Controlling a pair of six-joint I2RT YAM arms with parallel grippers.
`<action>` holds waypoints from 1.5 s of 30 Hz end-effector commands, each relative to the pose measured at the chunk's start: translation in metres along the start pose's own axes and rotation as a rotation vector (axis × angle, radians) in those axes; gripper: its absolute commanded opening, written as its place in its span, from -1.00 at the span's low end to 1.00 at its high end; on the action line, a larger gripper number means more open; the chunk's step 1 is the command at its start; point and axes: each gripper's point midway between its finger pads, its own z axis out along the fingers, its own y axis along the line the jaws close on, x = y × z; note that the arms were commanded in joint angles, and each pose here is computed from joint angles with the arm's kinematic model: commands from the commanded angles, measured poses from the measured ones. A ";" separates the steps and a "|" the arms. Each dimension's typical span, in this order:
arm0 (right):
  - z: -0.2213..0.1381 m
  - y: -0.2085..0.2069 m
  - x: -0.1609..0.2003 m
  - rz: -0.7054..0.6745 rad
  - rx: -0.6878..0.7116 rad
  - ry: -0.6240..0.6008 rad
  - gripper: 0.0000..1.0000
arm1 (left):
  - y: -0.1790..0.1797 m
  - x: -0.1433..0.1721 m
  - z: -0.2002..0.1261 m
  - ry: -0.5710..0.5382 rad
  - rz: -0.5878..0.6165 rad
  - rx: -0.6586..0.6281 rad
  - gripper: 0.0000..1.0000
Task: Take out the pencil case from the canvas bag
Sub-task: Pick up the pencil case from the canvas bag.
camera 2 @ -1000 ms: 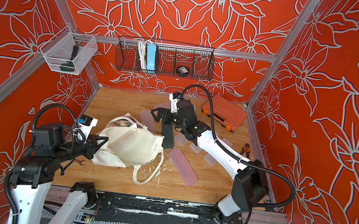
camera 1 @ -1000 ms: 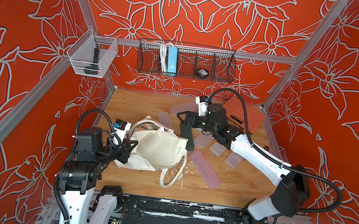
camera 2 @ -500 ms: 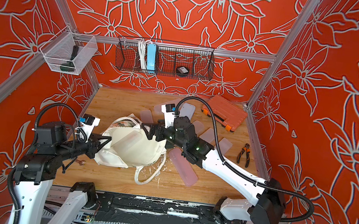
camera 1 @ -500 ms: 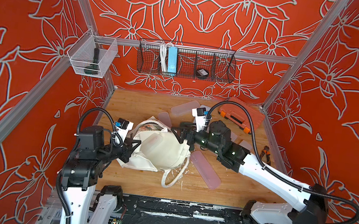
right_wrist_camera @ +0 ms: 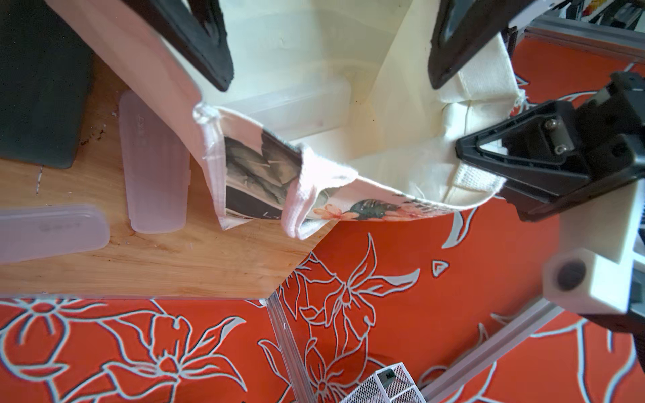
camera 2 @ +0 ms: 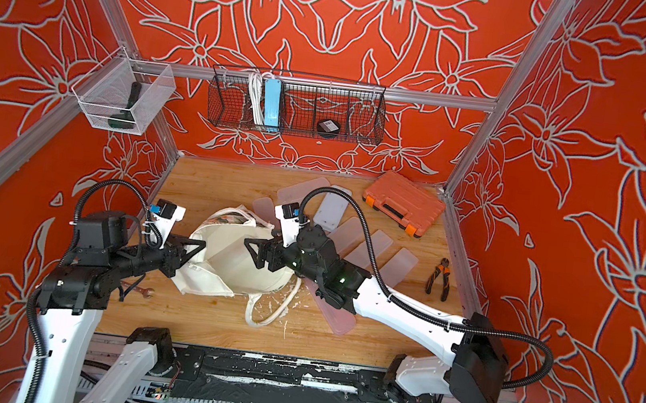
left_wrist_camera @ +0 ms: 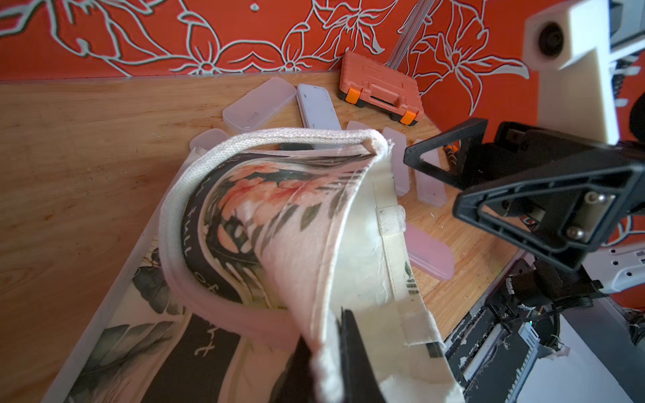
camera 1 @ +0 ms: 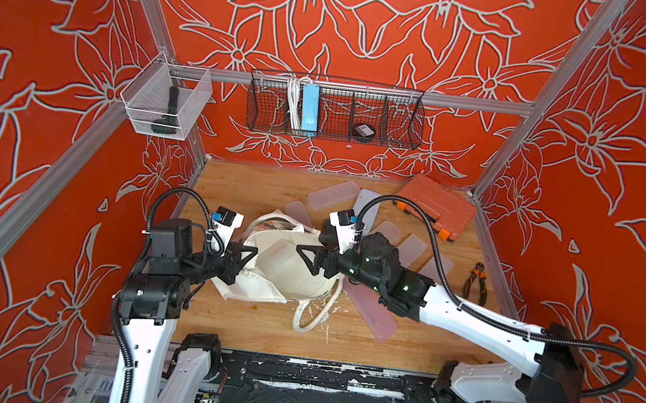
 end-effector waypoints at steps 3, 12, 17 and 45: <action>0.009 0.003 0.016 -0.009 0.010 0.007 0.61 | -0.006 -0.016 0.000 -0.074 0.054 0.045 -1.00; 0.022 0.004 0.046 -0.023 0.031 0.063 0.34 | -0.005 -0.014 0.001 -0.068 0.051 0.047 -1.00; 0.028 0.005 0.060 -0.045 0.043 0.094 0.22 | -0.005 -0.013 0.002 -0.067 0.040 0.050 -1.00; 0.065 -0.003 0.175 -0.369 0.153 0.421 -0.07 | -0.007 0.010 0.005 0.029 0.173 0.066 -1.00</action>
